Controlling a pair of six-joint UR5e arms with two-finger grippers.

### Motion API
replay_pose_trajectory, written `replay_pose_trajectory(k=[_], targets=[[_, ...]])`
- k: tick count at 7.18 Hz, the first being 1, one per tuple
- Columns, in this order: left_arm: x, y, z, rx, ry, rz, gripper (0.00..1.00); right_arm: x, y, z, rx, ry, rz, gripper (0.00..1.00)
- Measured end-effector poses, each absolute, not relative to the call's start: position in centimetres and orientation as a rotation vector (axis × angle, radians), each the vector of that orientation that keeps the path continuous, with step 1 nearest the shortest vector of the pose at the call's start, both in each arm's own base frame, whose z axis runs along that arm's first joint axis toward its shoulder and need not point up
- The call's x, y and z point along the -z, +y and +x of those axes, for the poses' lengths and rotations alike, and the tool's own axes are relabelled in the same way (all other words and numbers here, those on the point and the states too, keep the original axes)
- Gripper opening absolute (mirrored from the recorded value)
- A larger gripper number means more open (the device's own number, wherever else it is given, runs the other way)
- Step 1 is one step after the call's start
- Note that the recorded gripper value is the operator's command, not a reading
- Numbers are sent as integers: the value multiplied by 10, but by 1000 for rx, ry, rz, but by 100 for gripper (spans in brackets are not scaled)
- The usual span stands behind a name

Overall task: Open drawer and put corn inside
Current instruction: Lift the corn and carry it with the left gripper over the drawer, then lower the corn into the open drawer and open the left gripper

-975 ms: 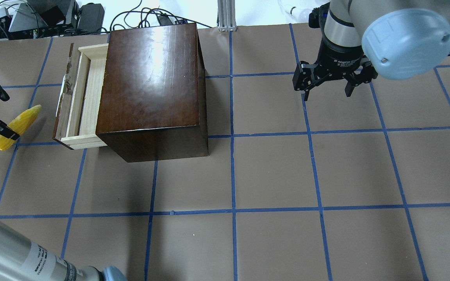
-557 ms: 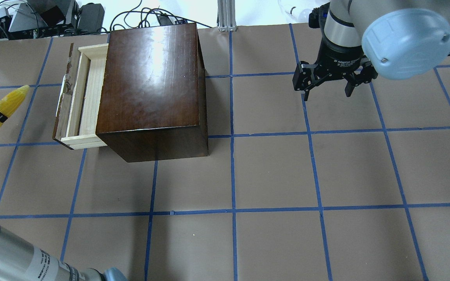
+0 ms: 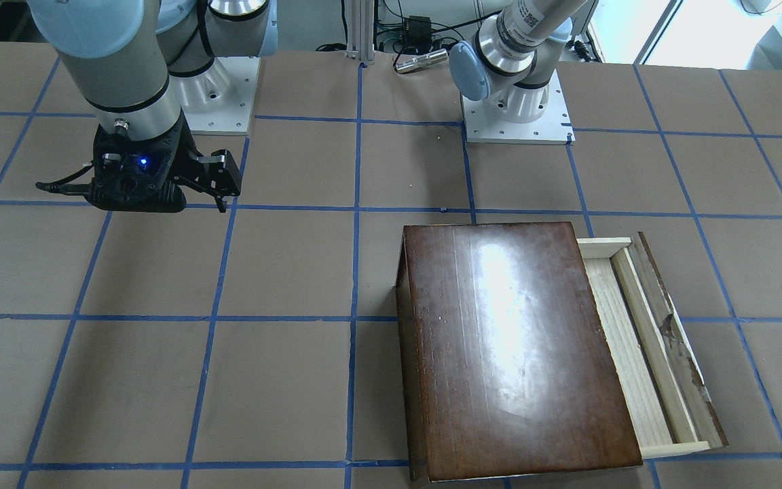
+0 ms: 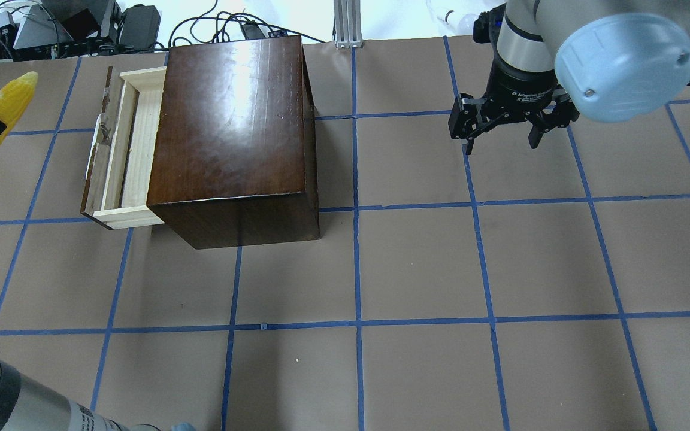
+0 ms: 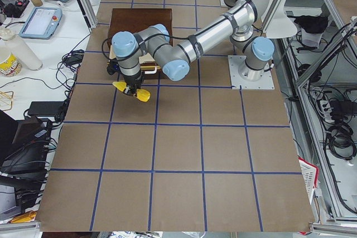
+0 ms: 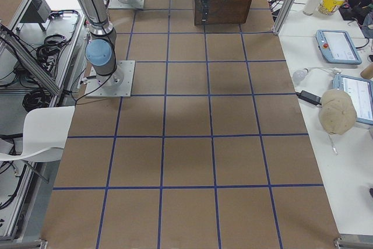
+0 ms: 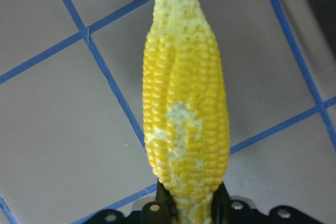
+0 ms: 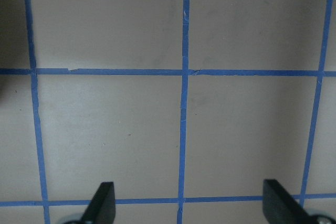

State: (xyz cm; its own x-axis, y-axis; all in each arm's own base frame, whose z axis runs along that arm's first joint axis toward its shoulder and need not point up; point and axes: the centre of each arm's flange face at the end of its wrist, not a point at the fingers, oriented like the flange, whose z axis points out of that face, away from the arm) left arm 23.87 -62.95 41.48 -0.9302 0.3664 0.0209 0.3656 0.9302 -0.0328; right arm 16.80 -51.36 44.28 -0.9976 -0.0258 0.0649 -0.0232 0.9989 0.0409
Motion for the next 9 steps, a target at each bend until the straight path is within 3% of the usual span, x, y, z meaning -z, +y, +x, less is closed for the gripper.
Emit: replay_pose_trajectory(k=[4, 9], targets=[[-457, -631, 126, -24, -3037, -243, 0, -443, -514, 168, 63, -3077, 38, 100], [-392, -650, 68, 25, -2984, 35, 0, -443, -514, 168, 63, -3076, 38, 100]])
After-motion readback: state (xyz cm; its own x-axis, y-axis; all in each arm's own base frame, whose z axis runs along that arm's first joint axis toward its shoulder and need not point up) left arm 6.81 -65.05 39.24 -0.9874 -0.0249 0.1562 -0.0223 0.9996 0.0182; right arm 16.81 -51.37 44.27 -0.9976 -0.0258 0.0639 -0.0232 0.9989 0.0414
